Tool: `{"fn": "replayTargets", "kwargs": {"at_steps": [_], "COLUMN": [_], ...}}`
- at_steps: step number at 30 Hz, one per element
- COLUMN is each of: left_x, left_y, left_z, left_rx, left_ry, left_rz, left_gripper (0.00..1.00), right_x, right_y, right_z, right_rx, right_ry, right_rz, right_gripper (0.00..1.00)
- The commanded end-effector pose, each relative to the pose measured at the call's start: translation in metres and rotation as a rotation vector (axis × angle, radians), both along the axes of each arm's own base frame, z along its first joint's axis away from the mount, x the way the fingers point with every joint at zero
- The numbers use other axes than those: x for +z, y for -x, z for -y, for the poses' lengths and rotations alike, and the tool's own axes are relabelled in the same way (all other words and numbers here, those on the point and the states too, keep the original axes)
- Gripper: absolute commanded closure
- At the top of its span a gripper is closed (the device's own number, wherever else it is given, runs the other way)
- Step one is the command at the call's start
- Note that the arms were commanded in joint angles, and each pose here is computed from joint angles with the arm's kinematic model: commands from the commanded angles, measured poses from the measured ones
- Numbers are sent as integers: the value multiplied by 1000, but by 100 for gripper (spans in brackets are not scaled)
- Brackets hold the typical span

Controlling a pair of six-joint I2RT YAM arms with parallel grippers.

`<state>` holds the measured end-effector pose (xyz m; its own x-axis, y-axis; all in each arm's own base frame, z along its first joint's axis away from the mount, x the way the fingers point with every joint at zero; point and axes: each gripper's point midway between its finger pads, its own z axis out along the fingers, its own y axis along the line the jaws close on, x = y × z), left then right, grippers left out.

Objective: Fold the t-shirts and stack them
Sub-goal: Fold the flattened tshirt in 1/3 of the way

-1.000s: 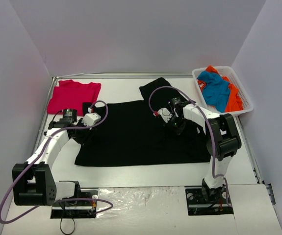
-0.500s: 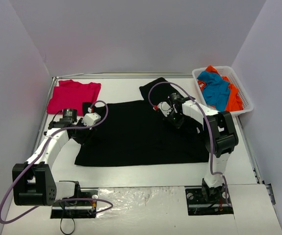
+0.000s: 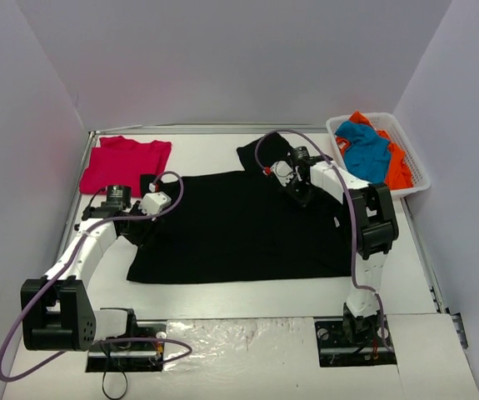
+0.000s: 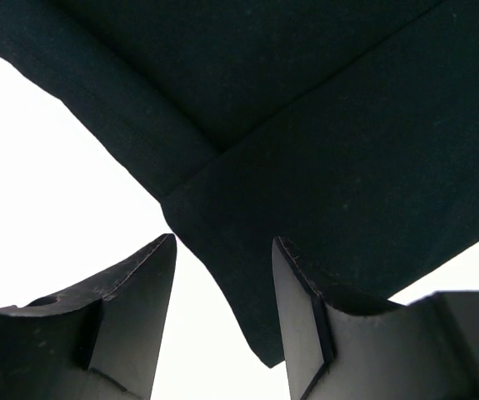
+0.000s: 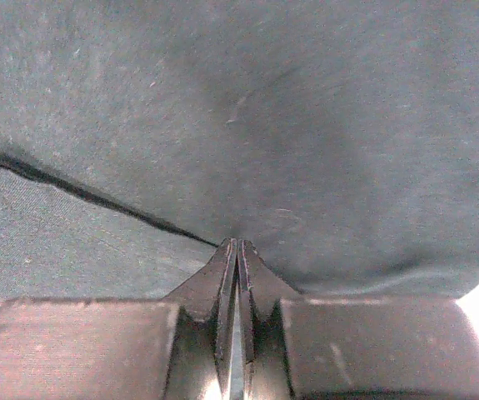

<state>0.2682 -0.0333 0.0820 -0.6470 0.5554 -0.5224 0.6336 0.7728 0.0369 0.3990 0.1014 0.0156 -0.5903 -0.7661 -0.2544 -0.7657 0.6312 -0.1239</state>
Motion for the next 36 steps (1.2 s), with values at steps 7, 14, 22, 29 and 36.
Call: {"fn": "replayTargets", "kwargs": {"at_steps": [7, 14, 22, 29, 36], "left_x": [33, 60, 74, 39, 10], "left_y": [-29, -85, -168, -205, -224], "left_z": [-13, -25, -48, -45, -50], "left_rx": [104, 214, 348, 309, 313], "left_ry": [-31, -51, -57, -22, 40], "left_rz": [181, 279, 350, 253, 203], "left_gripper": [46, 39, 40, 44, 50], "right_x": [95, 110, 74, 35, 27], "right_y": [-87, -149, -166, -166, -164], "right_z": [-4, 3, 4, 6, 8], "right_rx": [-75, -159, -167, -153, -147], "right_ry": [-43, -52, -45, -21, -5], "right_rz": [311, 409, 371, 307, 294], "right_gripper": [71, 57, 55, 59, 59]}}
